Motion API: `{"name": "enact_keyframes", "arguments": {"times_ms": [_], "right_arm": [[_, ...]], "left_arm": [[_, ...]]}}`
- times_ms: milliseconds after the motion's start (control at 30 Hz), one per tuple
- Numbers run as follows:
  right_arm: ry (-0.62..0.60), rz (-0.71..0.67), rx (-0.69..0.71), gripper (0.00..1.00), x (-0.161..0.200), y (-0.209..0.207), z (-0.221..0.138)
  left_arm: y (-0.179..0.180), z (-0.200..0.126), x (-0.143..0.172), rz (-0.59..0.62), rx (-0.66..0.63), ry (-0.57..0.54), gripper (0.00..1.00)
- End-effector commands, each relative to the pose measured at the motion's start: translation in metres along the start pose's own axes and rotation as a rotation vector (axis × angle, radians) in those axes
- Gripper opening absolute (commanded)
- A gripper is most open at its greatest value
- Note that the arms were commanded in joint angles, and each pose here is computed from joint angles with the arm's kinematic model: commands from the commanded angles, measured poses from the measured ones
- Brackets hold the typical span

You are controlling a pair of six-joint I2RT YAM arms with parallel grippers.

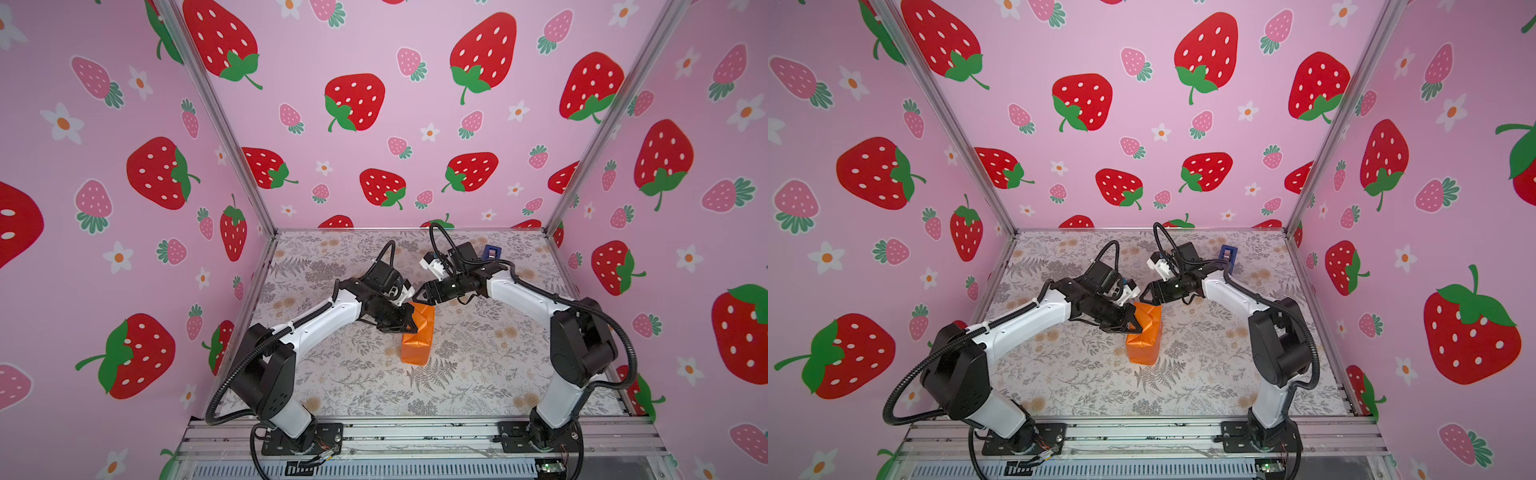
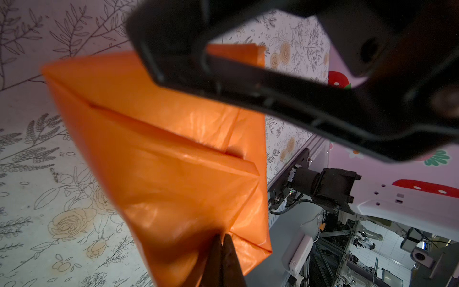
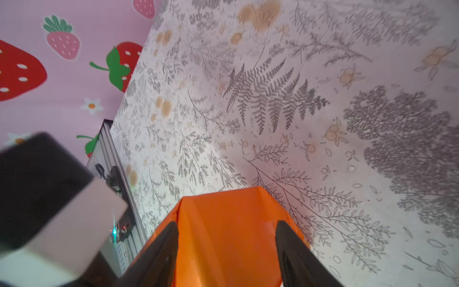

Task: Wrap a gift box in wrapping paper
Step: Fold the wrapping paper in the gift box.

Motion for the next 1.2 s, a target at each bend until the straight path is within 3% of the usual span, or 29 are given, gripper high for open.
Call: {"name": "enact_keyframes", "arguments": {"times_ms": [0,167,333,400,433,567,667,800,933,1000,1067,1167], "right_arm": [[0.038,-0.027,-0.035,0.60,0.015,0.013,-0.003],[0.033,0.022,-0.013,0.48,0.037,0.023,-0.016],[0.047,0.092,-0.044,0.47,0.061,0.034,-0.017],[0.040,0.130,-0.015,0.51,0.067,0.033,-0.020],[0.036,0.134,0.009,0.59,0.066,0.032,-0.022],[-0.021,0.101,0.048,0.73,0.051,0.036,-0.035],[-0.016,0.098,0.021,0.75,0.051,0.040,-0.035],[0.050,0.141,0.229,0.77,0.056,0.019,-0.042],[-0.019,0.146,0.342,0.77,0.042,0.020,-0.064],[-0.093,0.111,0.283,0.78,0.031,0.033,-0.072],[-0.121,0.073,0.134,0.79,0.026,0.048,-0.067],[-0.039,0.072,0.002,0.80,0.039,0.052,-0.045]], "left_arm": [[0.031,0.015,0.008,-0.058,-0.162,0.052,0.00],[0.030,0.014,0.009,-0.055,-0.163,0.056,0.00],[0.034,0.014,0.012,-0.055,-0.183,0.071,0.00],[0.035,0.014,0.014,-0.056,-0.184,0.073,0.00],[0.035,0.014,0.014,-0.057,-0.182,0.075,0.00],[0.032,0.015,0.014,-0.051,-0.175,0.079,0.00],[0.029,0.016,0.014,-0.047,-0.173,0.079,0.00],[0.027,0.016,0.013,-0.043,-0.172,0.076,0.00],[0.028,0.015,0.014,-0.046,-0.175,0.076,0.00],[0.027,0.015,0.014,-0.045,-0.176,0.074,0.00],[0.027,0.015,0.014,-0.045,-0.175,0.072,0.00],[0.026,0.016,0.013,-0.046,-0.173,0.075,0.00]]}}
Point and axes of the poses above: each gripper's point midway between its finger pads, its own z axis out along the fingers, its own y axis along the line the jaws close on, x = y × z, the point moved 6 cm from there along -z, back along the fingers, and after that the axes turned 10 degrees about -z, right-handed, at the moved point
